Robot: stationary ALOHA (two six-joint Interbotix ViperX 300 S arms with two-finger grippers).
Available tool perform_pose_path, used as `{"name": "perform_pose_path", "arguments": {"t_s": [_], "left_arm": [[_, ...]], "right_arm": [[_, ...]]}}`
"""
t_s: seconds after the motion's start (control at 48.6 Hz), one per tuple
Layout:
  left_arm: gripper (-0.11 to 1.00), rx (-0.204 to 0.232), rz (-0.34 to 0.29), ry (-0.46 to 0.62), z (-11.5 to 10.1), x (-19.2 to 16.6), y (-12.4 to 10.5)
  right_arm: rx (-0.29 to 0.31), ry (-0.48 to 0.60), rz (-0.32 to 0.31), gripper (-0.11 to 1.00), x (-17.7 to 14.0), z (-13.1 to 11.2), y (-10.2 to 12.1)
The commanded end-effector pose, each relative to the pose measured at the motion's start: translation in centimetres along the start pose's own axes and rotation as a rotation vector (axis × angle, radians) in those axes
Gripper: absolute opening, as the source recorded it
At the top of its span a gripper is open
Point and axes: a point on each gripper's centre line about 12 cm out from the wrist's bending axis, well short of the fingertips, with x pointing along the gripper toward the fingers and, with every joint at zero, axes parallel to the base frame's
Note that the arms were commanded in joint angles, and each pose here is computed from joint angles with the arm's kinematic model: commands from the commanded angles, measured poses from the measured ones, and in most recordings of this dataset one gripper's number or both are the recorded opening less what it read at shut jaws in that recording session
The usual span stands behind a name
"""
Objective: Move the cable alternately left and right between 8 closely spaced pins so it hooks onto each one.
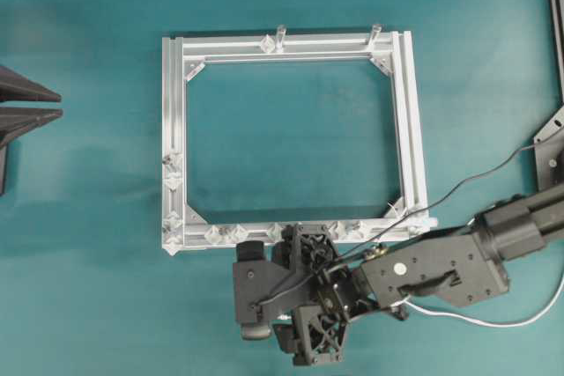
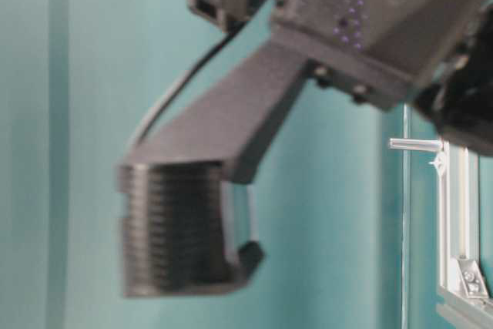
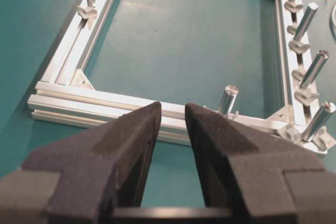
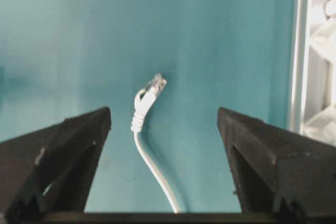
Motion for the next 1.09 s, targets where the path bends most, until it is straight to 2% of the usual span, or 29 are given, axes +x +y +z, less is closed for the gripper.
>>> {"name": "perform_pose_path", "arguments": {"t_s": [0.0,0.226,0.679,1.07], "left_arm": [[0.39,0.018,-0.004,-0.012,0.3,0.0,-0.1],[0.39,0.019,-0.003,-0.015,0.0,0.1,0.0],[0.39,0.015,-0.005,-0.015,0.0,0.1,-0.1],[0.39,0.017,-0.004,-0.015,-0.2,0.1,0.0]], "right_arm": [[-0.003,-0.028,0.027,0.84,-0.7,0.7,1.2],[0.025,-0.008,0.026,0.84,0.3,0.0,1.7],[0.024,0.025,0.008,0.84,3.0,-0.8,1.5],[0.023,0.034,0.002,0.83,3.5,-1.1,1.3]]}}
